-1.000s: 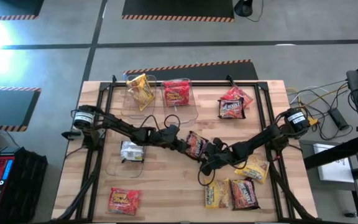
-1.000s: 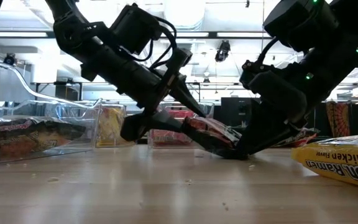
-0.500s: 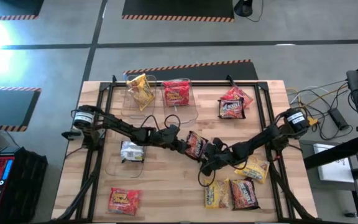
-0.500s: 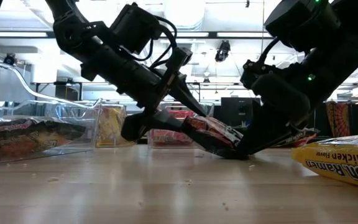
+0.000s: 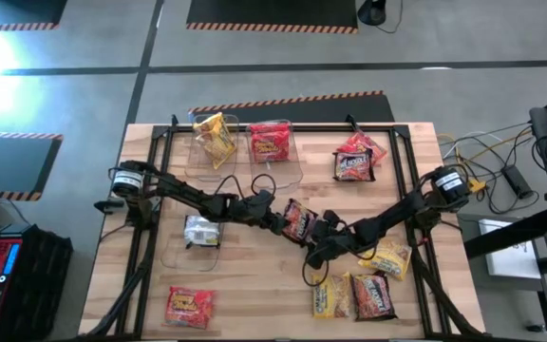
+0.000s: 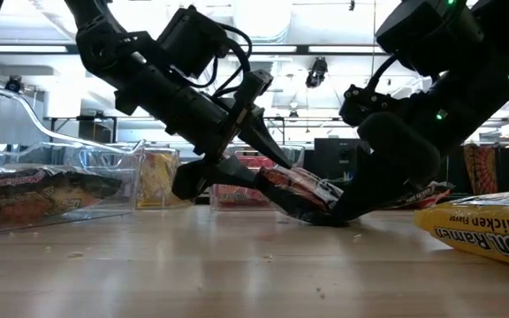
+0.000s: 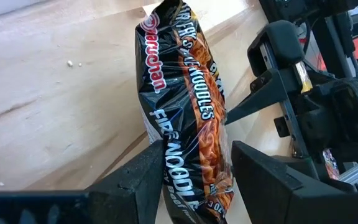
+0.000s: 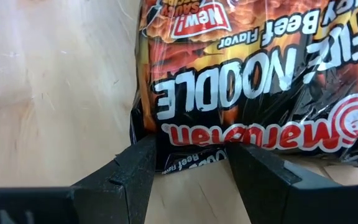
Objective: Sort Maruchan noodles
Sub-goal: Put the black noodle pack into the bottom transparent bin
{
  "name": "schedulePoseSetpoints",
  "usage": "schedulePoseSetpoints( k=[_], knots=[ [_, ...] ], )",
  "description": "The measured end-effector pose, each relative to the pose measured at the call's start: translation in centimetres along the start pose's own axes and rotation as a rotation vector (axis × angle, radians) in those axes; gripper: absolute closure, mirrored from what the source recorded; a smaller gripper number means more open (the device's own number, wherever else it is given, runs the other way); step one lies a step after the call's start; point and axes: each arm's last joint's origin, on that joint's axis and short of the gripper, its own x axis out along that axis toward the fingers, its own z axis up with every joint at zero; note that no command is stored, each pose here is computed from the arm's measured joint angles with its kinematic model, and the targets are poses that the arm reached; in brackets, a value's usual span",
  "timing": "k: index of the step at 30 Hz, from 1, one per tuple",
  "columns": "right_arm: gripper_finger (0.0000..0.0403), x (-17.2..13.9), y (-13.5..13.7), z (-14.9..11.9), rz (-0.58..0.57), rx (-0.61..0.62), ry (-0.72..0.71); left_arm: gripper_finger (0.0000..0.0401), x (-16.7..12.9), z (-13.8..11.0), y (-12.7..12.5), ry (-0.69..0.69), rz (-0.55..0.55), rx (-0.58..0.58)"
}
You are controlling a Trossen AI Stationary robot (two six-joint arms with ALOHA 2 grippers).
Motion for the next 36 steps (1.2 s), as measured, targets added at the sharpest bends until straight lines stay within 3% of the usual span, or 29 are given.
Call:
schedulePoseSetpoints(
  k=[10,21,36],
  knots=[
    [0.0211,-0.1,0.2,0.0,0.005,-0.022,-0.016,0.0233,0.0,0.0,0.0,0.012,-0.008,0.003],
    [0.0211,-0.6,1.8,0.4,0.089,-0.034,-0.001,0.0257,-0.1,-0.9,0.3,0.201,-0.013,-0.081],
    [0.0211,-0.9,1.9,0.4,0.141,-0.004,0.070,0.0282,-0.4,-0.8,0.0,0.206,-0.019,-0.077]
  ],
)
